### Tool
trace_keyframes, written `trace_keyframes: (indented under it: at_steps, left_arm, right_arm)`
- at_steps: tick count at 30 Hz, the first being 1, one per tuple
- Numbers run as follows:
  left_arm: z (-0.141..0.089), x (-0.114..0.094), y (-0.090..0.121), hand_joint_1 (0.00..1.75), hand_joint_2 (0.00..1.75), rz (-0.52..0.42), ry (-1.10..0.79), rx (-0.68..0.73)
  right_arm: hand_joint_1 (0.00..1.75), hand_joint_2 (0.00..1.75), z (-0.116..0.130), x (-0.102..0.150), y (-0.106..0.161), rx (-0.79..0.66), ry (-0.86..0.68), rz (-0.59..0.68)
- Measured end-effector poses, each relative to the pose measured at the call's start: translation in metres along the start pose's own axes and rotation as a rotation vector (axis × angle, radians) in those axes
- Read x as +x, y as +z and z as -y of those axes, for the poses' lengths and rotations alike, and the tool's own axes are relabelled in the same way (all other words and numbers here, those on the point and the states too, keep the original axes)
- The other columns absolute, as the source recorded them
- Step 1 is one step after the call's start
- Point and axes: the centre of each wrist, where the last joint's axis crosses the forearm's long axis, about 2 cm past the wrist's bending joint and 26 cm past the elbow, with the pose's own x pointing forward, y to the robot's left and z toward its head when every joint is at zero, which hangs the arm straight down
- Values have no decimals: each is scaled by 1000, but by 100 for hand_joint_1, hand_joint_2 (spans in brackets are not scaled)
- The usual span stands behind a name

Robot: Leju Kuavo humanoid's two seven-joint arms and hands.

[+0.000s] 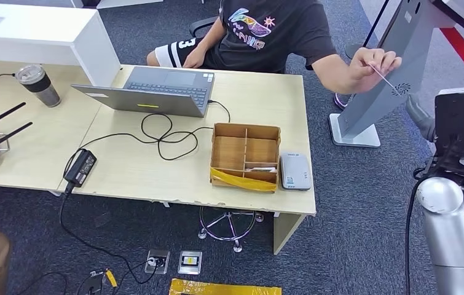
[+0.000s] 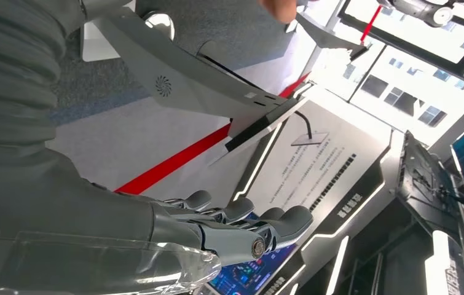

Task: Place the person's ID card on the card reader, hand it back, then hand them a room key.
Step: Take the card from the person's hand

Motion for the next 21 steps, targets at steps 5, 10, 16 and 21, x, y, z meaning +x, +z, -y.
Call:
trace_keyframes:
  at_steps: [5,10,16,21]
  left_arm:
    - [0,0,0,0,175,0,1,-2]
    - [0,0,0,0,175,-1,4,-5]
    - [0,0,0,0,175,-2,4,-4]
    - [-1,0,0,0,175,-2,4,-3]
  right_arm:
    - [0,175,-3,19,-3,-8,116,162]
    - [0,175,-15,57,-4,-14,196,318]
    - [0,175,-28,89,0,4,160,406]
    - [0,175,-34,109,3,1,131,438]
